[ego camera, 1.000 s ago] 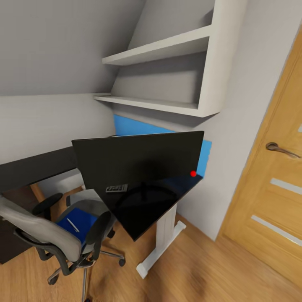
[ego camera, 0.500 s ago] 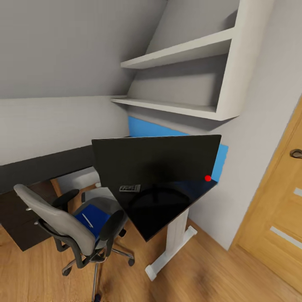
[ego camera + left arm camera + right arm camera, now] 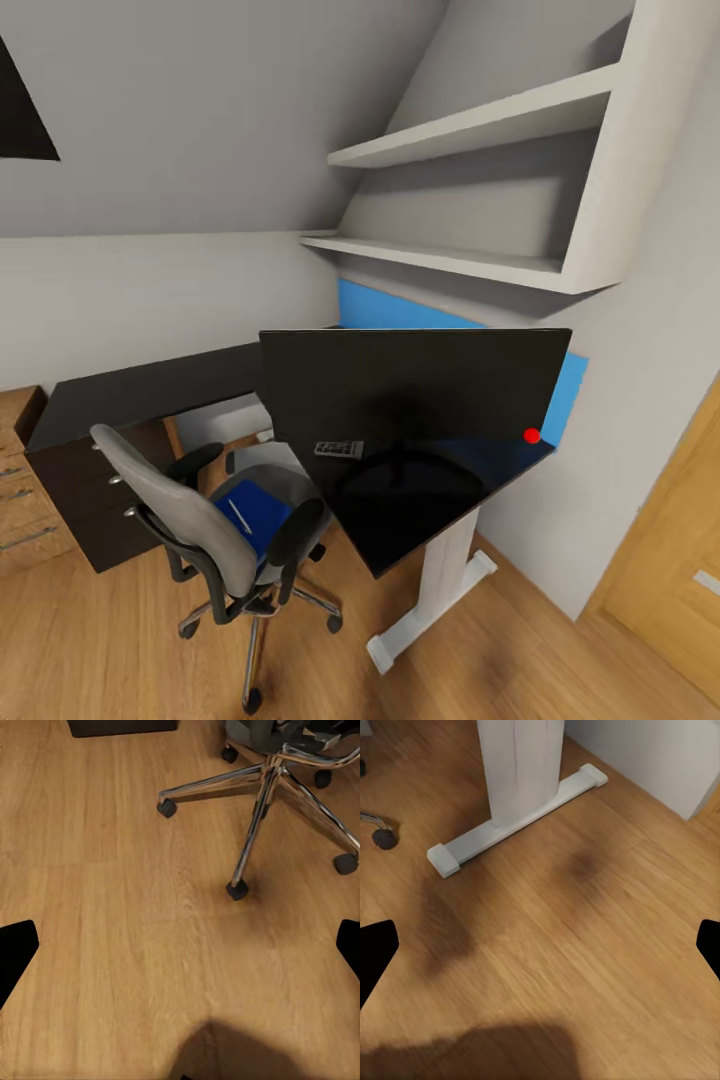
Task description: In the bedroom, organize the workspace by keeping the computer under the desk, ensuring the monitor is on the desk, placing the keyboard on the desk next to the monitor, placing the mouse on the desk next to the keyboard, moving the folder from the swivel chair onto the desk next to the mouse, stacking the notebook on top of the folder with the pen on top of the notebook, and positioning the swivel chair next to the desk.
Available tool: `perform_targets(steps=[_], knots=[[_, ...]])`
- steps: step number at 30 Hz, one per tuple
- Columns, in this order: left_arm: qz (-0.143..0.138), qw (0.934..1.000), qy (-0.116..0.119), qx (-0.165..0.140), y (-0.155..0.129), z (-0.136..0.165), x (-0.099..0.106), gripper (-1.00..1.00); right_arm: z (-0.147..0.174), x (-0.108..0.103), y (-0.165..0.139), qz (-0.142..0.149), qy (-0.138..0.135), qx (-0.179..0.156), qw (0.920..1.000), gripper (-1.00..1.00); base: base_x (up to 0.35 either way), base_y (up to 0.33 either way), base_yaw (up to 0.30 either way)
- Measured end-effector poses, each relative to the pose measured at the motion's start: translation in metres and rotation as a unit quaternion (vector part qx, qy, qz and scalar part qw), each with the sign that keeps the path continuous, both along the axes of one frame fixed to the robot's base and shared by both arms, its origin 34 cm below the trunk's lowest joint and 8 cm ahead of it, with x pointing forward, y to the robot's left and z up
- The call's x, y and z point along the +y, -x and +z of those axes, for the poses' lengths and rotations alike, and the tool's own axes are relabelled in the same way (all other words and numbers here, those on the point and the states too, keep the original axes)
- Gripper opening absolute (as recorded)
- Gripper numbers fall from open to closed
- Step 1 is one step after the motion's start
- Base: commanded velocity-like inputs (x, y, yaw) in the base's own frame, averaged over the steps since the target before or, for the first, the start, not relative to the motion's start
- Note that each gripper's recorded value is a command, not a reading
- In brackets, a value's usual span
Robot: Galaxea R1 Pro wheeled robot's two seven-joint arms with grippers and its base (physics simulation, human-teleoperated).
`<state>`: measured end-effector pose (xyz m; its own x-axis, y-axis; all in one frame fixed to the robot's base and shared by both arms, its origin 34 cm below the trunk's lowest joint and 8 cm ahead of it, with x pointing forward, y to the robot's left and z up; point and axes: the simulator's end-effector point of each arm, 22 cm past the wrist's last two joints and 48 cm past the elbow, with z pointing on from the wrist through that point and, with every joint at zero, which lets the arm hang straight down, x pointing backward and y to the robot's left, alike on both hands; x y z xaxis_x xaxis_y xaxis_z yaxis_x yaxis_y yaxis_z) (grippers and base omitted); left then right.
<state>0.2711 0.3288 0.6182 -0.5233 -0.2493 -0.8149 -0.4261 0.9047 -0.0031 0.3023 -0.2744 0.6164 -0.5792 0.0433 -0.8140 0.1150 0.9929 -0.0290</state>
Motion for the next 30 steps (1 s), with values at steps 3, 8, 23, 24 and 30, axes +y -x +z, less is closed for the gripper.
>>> perform_targets(steps=[3,8,23,24,30], knots=[[0.000,1.0000,0.000,0.000,0.0000,0.0000,-0.0002,1.00,0.0000,-0.0001,0.0000,0.000,0.000,0.000,1.0000,1.00,0.000,0.000,0.040],[0.000,1.0000,0.000,0.000,0.0000,0.0000,-0.0002,1.00,0.0000,-0.0003,0.0000,0.000,0.000,0.000,1.0000,1.00,0.000,0.000,0.197],[0.000,1.0000,0.000,0.000,0.0001,0.0000,-0.0002,1.00,-0.0008,-0.0001,0.0005,0.000,0.000,0.002,1.0000,1.00,0.000,0.000,0.274],[0.000,1.0000,0.000,0.000,0.0000,0.0000,-0.0002,1.00,-0.0012,-0.0002,0.0008,0.000,0.000,0.003,1.0000,1.00,0.000,0.000,0.278],[0.000,1.0000,0.000,0.000,-0.0001,-0.0002,-0.0002,1.00,-0.0021,-0.0005,0.0012,0.000,0.000,0.006,1.0000,1.00,-0.144,0.000,0.277]])
